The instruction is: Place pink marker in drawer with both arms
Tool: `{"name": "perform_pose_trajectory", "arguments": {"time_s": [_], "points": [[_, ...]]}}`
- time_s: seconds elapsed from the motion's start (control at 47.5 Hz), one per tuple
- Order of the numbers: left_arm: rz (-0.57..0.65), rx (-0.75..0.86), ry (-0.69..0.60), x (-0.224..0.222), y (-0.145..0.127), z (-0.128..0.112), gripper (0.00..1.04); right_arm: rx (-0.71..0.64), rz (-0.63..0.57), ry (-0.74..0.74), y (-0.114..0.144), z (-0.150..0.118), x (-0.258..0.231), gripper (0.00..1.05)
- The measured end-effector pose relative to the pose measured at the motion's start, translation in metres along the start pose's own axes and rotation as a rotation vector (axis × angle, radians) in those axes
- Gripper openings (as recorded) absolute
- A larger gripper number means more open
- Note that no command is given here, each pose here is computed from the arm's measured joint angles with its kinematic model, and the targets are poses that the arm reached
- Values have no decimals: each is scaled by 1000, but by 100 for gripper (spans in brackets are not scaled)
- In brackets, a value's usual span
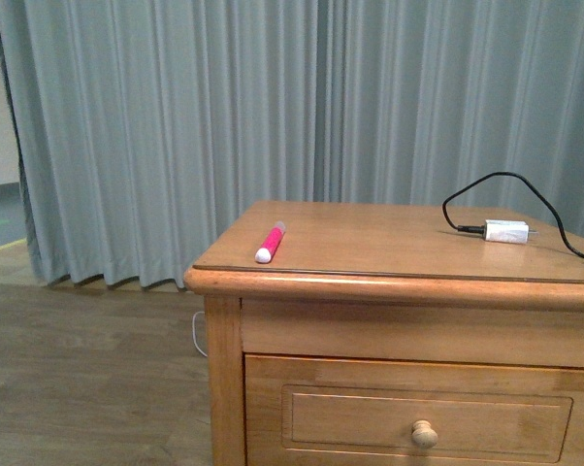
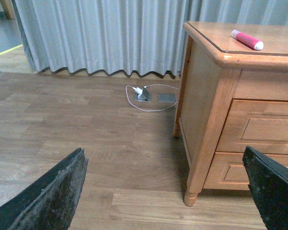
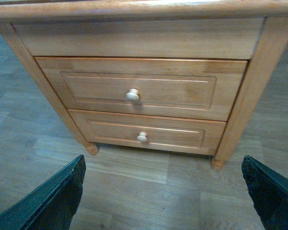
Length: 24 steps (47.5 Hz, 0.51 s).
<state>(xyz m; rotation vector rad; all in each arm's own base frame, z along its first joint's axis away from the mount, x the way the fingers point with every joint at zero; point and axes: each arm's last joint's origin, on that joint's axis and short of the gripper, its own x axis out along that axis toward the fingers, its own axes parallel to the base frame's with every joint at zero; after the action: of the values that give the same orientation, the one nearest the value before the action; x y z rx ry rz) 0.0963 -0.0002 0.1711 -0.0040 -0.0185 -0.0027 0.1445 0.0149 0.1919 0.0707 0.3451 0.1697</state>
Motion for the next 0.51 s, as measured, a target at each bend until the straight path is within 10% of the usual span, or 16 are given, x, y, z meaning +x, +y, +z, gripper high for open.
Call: {"name": "perform_pose_trajectory", "arguments": {"time_s": [0.505], "points": [[0, 0, 0, 0, 0, 0, 99, 51, -85, 228, 68, 15, 159, 96]]}}
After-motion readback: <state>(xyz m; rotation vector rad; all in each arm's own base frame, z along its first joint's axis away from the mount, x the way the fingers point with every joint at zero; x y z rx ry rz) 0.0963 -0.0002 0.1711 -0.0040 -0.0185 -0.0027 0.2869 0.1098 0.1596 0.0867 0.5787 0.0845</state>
